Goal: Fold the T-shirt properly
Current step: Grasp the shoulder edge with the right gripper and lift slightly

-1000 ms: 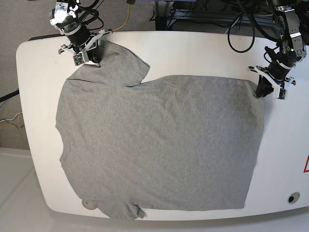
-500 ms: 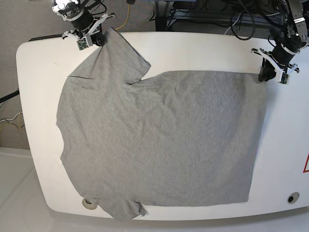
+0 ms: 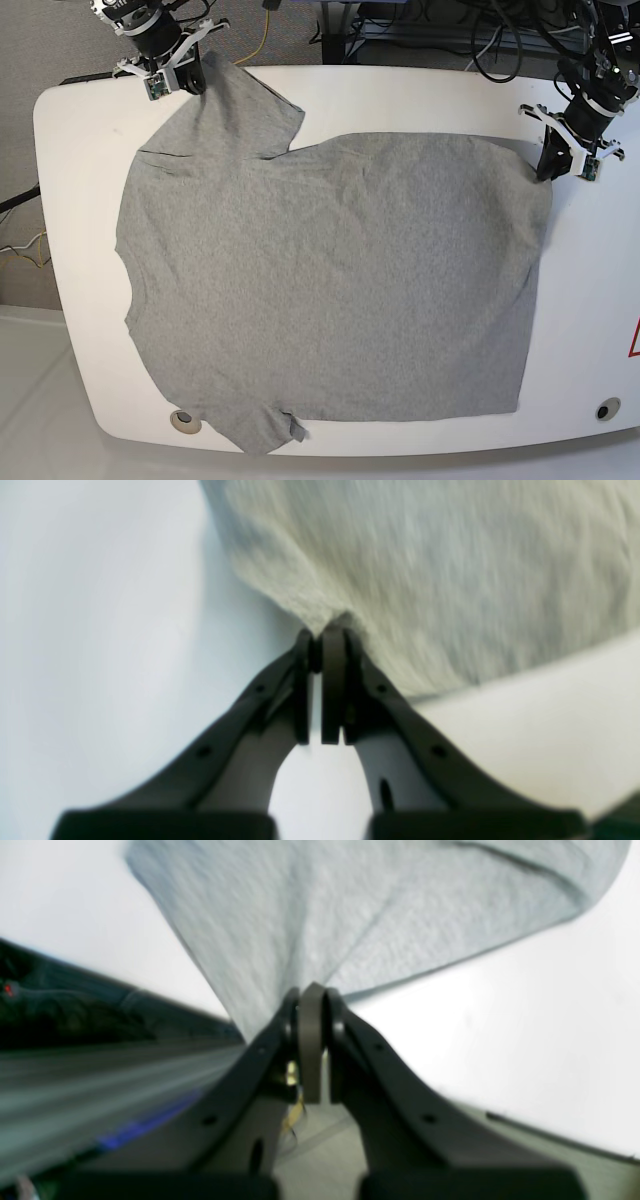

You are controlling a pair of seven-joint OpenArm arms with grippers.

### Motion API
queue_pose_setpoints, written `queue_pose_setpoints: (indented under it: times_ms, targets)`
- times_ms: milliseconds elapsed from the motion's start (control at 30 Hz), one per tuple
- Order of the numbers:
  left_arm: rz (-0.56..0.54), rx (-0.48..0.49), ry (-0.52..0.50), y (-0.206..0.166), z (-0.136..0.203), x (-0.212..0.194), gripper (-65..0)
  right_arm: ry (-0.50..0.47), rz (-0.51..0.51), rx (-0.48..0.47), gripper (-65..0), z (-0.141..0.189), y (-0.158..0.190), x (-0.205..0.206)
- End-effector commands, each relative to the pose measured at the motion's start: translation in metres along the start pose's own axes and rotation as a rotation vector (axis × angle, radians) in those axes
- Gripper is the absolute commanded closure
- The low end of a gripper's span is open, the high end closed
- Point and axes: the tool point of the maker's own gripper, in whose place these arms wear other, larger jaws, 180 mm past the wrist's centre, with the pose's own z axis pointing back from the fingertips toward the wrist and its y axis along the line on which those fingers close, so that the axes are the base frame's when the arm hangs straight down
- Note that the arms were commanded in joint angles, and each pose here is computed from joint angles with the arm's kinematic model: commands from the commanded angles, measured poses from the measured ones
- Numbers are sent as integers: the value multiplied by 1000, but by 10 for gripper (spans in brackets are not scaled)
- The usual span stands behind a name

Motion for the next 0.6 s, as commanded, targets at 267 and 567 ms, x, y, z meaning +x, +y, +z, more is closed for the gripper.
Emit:
queue_pose_setpoints:
  times_ms: [267, 567]
  targets:
    - [11, 5, -128, 9, -16, 42, 0, -248, 34, -36, 0, -25, -24, 82]
    - [-5, -2, -159, 8, -25, 59, 0, -273, 61, -63, 0, -36, -36, 100]
